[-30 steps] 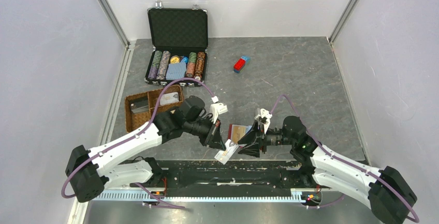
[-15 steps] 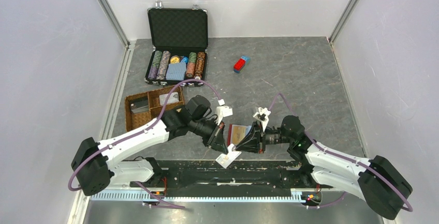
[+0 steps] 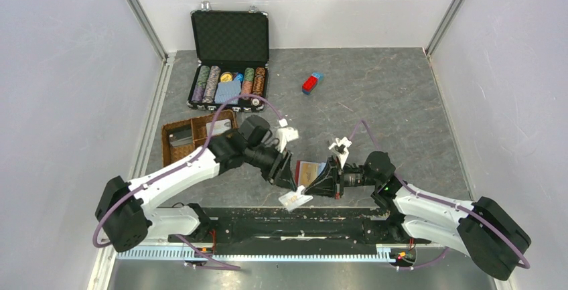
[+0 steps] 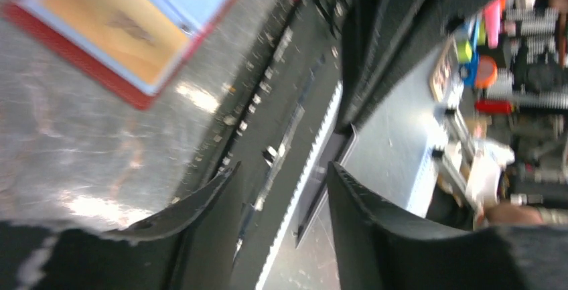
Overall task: Take the credit cards out of the card holder
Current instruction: Place the credit card in the storage box.
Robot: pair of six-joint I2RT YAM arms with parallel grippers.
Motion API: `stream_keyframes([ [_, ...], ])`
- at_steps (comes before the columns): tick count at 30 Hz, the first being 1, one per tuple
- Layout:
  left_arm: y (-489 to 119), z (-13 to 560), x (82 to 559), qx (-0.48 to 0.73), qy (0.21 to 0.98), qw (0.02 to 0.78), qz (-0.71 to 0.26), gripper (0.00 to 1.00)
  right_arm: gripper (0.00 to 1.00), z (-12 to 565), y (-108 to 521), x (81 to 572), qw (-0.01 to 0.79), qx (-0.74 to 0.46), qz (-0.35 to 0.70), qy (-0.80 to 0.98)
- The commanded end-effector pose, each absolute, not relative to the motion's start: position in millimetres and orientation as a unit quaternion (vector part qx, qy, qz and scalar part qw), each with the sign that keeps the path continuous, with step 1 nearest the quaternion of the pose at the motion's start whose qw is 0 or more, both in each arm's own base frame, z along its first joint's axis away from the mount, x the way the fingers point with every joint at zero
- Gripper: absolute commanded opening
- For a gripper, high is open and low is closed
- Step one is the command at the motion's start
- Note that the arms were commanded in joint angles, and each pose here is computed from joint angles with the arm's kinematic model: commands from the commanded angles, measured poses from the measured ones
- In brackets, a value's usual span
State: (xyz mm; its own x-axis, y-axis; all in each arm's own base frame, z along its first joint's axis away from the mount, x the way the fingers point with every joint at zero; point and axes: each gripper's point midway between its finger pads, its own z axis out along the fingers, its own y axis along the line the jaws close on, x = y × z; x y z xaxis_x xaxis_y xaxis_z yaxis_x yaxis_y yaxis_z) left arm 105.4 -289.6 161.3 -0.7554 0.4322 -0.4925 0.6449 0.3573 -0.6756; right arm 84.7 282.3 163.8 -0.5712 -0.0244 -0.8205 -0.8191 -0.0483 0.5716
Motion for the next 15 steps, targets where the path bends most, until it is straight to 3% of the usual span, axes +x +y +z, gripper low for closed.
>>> stream_keyframes([
  [1,-267,200,172,0.231,0.823,0.238,-0.461,0.59,0.00,186,290,103,0.339,-0.315,0.635,0.619],
  [6,-236,223,208,0.140,0.826,0.303,-0.455,0.63,0.00,196,289,142,0.377,-0.223,0.615,0.655],
  [15,-233,251,213,0.132,0.791,0.358,-0.479,0.68,0.00,234,277,184,0.436,-0.077,0.626,0.643],
])
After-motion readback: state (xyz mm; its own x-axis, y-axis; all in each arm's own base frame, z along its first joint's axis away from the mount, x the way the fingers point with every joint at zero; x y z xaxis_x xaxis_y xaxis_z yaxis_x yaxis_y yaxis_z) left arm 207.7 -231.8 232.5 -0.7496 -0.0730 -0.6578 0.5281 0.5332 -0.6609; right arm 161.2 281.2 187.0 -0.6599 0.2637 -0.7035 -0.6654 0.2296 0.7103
